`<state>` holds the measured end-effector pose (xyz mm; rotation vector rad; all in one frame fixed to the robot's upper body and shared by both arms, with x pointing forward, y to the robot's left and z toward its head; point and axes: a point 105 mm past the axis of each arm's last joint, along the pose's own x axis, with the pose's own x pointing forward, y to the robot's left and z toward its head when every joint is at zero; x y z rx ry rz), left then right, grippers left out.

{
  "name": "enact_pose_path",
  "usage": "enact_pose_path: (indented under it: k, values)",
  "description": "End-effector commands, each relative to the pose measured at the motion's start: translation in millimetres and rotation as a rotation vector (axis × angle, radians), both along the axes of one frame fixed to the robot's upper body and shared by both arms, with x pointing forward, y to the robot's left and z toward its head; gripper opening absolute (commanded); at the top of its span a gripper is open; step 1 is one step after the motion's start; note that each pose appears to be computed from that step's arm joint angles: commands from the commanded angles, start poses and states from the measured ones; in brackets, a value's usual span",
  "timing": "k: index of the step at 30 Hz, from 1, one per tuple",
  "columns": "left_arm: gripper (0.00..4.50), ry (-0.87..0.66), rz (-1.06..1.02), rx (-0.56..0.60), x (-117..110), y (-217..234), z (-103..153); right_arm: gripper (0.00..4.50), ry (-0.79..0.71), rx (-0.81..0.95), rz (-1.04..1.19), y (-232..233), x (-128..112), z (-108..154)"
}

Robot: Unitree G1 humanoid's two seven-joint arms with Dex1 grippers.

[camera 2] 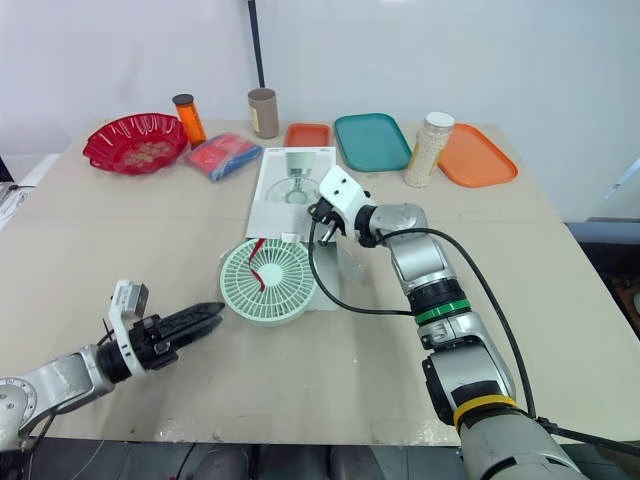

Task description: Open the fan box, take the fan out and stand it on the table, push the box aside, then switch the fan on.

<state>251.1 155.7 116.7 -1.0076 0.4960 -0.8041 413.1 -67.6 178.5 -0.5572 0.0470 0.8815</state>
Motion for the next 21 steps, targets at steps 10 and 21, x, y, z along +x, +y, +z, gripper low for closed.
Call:
enact_pose_path:
  k: [10, 21]
  values:
    - [4.18, 0.019, 0.006, -0.048, 32, -20, -10, 0.0, 0.066, -0.031, -0.046, -11, -3, -23]
    - [1.75, 0.058, 0.006, -0.096, 33, -22, -19, 0.0, 0.066, -0.031, -0.061, -14, -3, -23]
